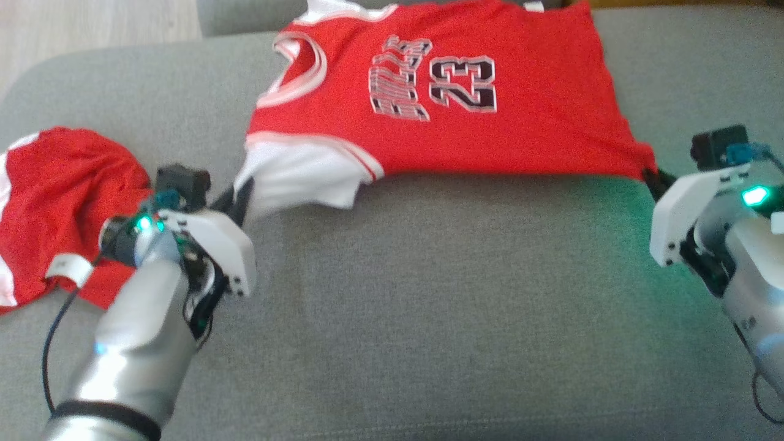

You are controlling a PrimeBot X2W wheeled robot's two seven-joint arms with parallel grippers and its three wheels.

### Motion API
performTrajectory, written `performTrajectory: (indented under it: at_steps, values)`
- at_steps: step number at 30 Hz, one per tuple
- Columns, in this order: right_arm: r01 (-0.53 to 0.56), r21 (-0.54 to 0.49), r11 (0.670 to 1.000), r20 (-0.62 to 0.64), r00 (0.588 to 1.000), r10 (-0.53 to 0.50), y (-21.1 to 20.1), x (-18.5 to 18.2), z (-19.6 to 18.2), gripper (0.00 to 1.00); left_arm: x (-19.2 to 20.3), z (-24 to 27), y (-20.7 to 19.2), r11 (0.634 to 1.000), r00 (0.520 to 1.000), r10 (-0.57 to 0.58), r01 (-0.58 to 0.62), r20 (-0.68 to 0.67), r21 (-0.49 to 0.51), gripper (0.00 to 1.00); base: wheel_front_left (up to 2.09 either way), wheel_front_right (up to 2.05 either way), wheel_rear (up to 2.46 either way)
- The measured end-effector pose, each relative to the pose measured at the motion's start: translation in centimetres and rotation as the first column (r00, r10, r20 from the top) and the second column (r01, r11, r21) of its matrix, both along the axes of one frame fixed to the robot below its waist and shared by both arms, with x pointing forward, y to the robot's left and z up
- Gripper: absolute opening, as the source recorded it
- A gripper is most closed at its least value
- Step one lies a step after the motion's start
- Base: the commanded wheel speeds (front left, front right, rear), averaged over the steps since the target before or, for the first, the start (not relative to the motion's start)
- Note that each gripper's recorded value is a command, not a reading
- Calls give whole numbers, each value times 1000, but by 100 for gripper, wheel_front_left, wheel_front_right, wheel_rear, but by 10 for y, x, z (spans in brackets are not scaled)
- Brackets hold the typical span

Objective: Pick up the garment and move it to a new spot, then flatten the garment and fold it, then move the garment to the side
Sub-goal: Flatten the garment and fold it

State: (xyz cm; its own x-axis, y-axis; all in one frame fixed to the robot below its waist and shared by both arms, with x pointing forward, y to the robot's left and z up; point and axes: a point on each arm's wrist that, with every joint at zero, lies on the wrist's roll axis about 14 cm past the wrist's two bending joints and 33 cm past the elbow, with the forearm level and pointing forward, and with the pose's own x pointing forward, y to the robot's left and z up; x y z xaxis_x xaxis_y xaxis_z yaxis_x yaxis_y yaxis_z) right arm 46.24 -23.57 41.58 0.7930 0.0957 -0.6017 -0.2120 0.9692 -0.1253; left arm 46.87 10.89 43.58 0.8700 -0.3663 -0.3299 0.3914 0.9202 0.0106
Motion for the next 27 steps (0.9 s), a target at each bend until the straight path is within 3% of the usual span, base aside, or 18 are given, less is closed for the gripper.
performTrajectory:
  at_steps: [11, 18, 27]
  values:
    - [-16, -34, 999, -101, 995, 13, -17, -45, -2, 0, -68, -12, -18, 992, 978, -111, 99, -177, -75, 0, 0, 0, 0]
    - [-52, -66, 996, -168, 985, 40, -27, -69, -1, 0, -109, -7, -25, 975, 930, -195, 148, -311, -168, 0, 0, 0, 0]
    - [-87, -38, 996, -287, 955, 72, -30, -104, -4, 0, -151, -5, -22, 958, 863, -275, 209, -424, -197, 0, 0, 0, 0]
